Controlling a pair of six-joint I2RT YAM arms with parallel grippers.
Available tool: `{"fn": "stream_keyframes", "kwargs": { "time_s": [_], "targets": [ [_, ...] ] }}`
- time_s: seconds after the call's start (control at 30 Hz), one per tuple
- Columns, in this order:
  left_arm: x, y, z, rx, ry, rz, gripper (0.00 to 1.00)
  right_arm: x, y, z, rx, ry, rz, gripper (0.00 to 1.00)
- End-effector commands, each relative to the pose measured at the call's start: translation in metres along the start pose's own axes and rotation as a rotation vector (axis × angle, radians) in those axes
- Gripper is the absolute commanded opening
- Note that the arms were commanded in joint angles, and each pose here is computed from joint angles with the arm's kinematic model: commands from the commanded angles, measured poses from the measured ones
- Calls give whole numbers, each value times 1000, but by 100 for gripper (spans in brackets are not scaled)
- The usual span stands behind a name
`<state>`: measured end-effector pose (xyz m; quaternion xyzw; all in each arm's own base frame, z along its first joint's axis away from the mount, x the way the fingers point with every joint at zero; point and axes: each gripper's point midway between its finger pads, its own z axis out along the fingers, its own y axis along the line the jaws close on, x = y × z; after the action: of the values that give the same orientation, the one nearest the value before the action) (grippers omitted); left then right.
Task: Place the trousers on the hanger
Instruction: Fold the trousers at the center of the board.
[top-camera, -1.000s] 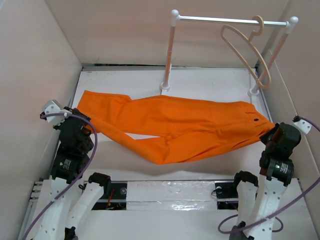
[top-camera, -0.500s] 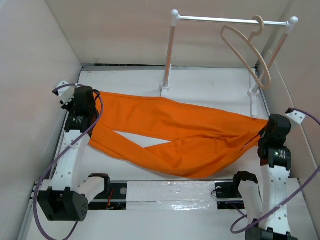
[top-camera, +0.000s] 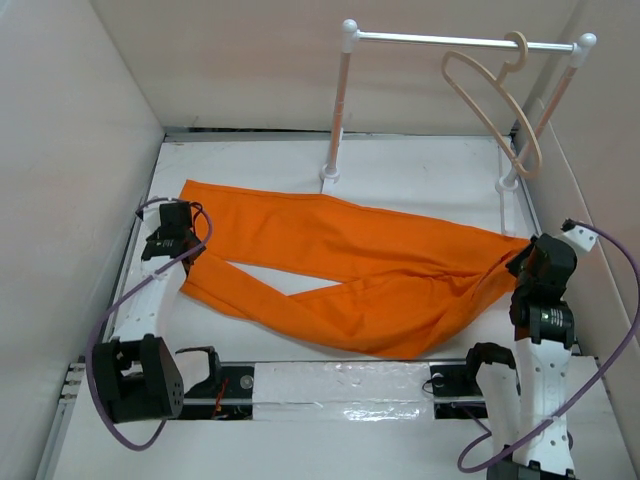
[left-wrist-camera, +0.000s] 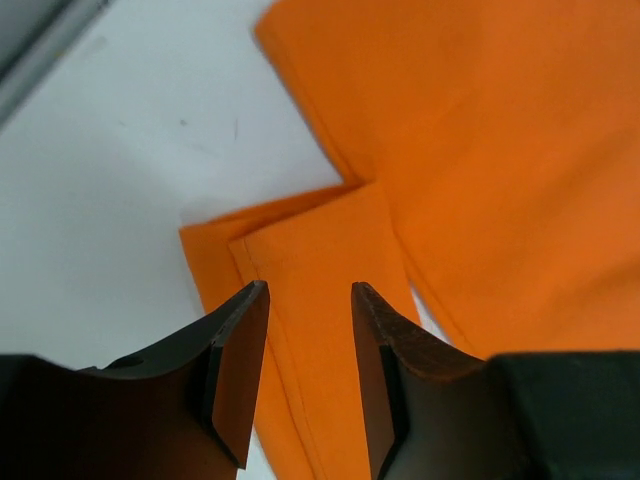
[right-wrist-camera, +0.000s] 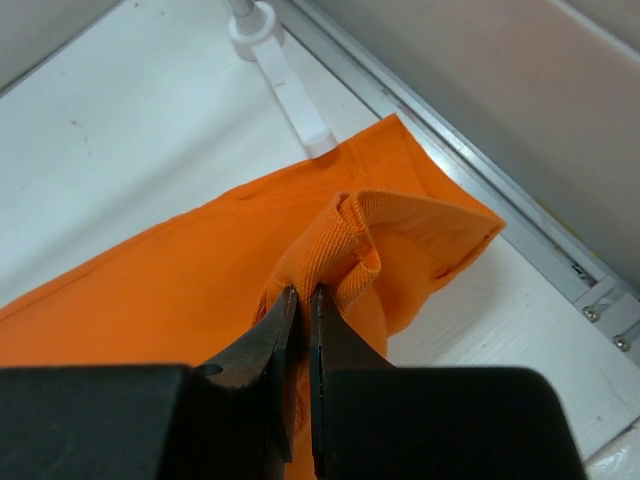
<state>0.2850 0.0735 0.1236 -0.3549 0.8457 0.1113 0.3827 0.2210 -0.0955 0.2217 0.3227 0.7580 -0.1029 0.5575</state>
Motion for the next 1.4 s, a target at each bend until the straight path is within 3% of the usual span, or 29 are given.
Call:
{"fn": "stream_keyframes", "kwargs": {
  "time_s": [0.0,0.1,0.17,0.4,0.57,0.73,0.8,0.87,1.0,1.1,1.37],
  "targets": [
    [29,6,12,11,141,-56,36,-14,24,1,-120,-68,29,0],
    [49,5,17,55,246,-103,34,-9,36,2,-188,-57,39,0],
    [50,5,17,54,254,-103,32,-5,41,3,-223,-54,39,0],
    [84,2,33,43,413,-52,17,1,62,1,-363,-92,38,1],
    [70,5,30,37,340,-62,15,11,75,1,-458,-95,-4,2],
    [80,15,35,-34,385,-55,14,16,76,4,-477,-102,-53,2],
    [71,24,33,-91,338,-81,14,20,78,6,-491,-103,-60,1],
    [64,29,30,-118,299,-99,16,21,86,4,-536,-102,-58,2],
    [62,41,25,-184,280,-130,32,21,87,4,-541,-94,-63,1],
    [65,43,28,-209,288,-133,37,21,89,3,-555,-96,-62,1],
    [72,29,37,-136,329,-105,37,22,91,-5,-590,-115,-69,1]
  ]
}}
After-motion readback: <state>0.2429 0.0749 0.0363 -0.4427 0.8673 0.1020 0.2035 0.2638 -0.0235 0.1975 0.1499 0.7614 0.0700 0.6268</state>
